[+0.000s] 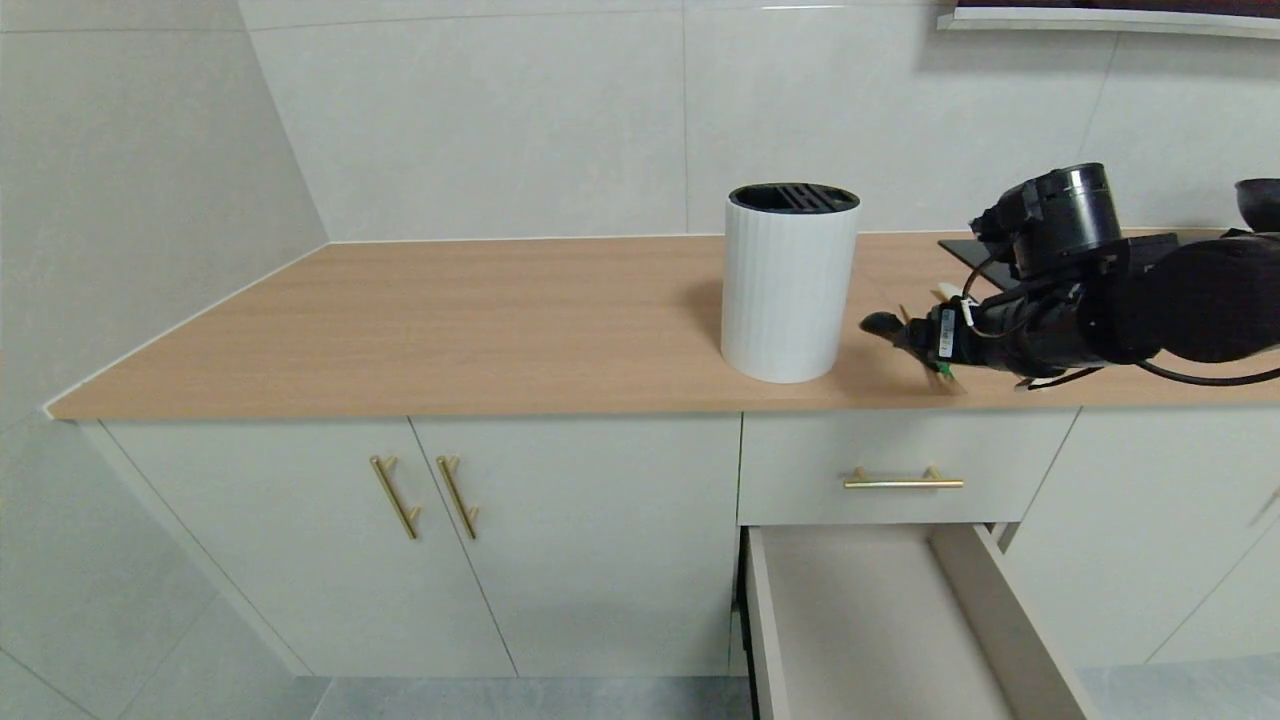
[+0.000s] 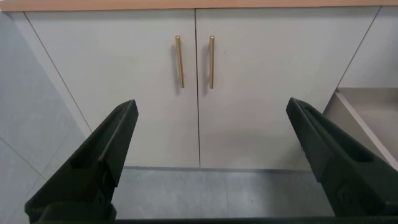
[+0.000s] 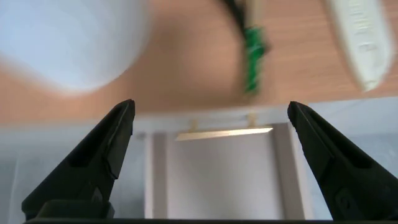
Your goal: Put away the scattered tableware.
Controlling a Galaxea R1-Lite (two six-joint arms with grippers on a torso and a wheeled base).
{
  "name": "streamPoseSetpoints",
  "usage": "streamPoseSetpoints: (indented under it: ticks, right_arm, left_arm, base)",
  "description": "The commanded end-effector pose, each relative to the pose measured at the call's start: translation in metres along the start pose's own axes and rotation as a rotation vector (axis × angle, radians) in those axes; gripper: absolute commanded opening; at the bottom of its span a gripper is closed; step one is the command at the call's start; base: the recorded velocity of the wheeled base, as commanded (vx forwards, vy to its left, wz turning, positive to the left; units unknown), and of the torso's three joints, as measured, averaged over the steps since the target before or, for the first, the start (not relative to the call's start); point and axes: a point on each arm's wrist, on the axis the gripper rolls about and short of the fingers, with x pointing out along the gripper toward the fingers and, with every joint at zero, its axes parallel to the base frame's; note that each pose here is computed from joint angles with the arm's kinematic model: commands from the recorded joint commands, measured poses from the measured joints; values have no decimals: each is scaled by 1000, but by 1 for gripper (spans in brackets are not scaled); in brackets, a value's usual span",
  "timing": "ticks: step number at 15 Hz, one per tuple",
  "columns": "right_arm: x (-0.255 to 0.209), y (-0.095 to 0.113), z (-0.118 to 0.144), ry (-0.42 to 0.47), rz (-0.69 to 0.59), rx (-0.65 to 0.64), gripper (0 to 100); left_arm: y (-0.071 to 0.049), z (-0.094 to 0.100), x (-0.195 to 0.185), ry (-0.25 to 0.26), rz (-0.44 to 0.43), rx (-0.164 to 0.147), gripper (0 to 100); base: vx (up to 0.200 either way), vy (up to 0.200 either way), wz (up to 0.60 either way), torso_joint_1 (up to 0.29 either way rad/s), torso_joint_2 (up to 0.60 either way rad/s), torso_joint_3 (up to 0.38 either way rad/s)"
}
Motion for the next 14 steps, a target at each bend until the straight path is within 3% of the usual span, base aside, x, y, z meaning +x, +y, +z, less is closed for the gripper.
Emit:
streamPoseSetpoints:
  ticks: [1, 12, 13, 14]
  right_arm:
    - [31, -5, -4, 24, -63, 17, 100]
    - [59, -14, -13, 70, -108, 10, 100]
    - [60, -13, -13, 70, -108, 10, 0]
    - [60, -13, -13, 70, -108, 10, 0]
  left_arm:
    - [0, 0, 0, 0, -1, 0, 100]
    - [0, 0, 0, 0, 1, 0, 100]
    - [0, 0, 0, 0, 1, 0, 100]
    - [0, 0, 0, 0, 1, 0, 100]
  base:
    - [0, 0, 0, 0, 0, 0]
    - [0, 0, 0, 0, 0, 0]
    - [0, 0, 0, 0, 0, 0]
    - [0, 0, 0, 0, 0, 0]
